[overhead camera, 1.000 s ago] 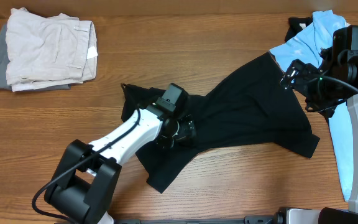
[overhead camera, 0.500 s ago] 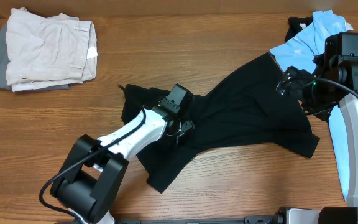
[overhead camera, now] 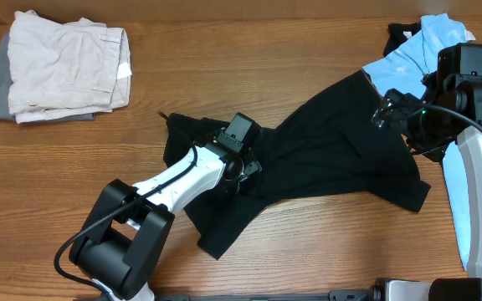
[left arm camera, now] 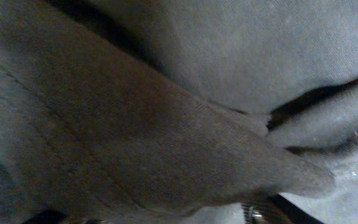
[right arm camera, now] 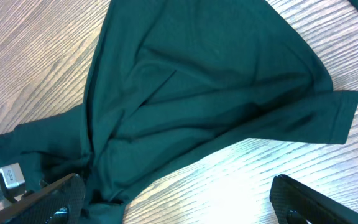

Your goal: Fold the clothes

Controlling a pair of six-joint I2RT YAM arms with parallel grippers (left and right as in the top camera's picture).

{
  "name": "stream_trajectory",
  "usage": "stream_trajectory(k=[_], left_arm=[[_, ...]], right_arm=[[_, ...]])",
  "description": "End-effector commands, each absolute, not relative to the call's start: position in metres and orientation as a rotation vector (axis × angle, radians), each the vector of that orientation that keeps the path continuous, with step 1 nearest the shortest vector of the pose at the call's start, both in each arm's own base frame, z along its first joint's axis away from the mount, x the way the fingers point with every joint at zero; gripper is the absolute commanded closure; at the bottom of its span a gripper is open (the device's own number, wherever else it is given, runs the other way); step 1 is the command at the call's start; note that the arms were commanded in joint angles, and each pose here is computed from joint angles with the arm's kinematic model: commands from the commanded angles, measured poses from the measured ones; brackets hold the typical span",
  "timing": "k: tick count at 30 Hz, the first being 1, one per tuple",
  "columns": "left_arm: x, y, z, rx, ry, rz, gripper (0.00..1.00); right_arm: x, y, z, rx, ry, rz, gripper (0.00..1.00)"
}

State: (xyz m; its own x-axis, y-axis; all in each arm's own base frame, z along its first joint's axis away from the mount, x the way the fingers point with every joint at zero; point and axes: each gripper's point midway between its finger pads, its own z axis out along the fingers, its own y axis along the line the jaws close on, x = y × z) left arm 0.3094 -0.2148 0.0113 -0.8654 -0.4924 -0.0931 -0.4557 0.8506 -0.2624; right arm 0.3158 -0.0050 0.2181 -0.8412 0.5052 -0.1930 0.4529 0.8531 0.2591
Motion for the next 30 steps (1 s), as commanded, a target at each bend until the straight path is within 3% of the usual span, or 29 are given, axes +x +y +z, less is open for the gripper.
stream_trajectory(k=[1,7,13,16,22,27,30], left_arm=[[0.322,-0.207,0.013,-0.702,2.81,-0.264,0.33],[0.33,-0.203,0.014,-0.712,2.775,-0.247,0.36],[0.332,-0.203,0.016,-0.708,2.766,-0.255,0.51],[0.332,-0.204,0.019,-0.672,2.769,-0.262,0.64],[0.334,-0.206,0.028,-0.662,2.751,-0.288,0.69],[0.337,-0.208,0.046,-0.637,2.722,-0.33,0.96],[0.338,-0.209,0.059,-0.623,2.697,-0.36,0.96]], right_arm=[[0.316,-0.005,0.22,0.712,2.766,0.285,0.0],[0.316,-0.005,0.22,0.697,2.768,0.283,0.0],[0.316,-0.005,0.22,0.691,2.769,0.283,0.0],[0.317,-0.005,0.221,0.69,2.765,0.283,0.0],[0.317,-0.005,0.221,0.689,2.763,0.284,0.0],[0.318,-0.006,0.221,0.688,2.759,0.284,0.0],[0.318,-0.006,0.221,0.688,2.759,0.284,0.0]])
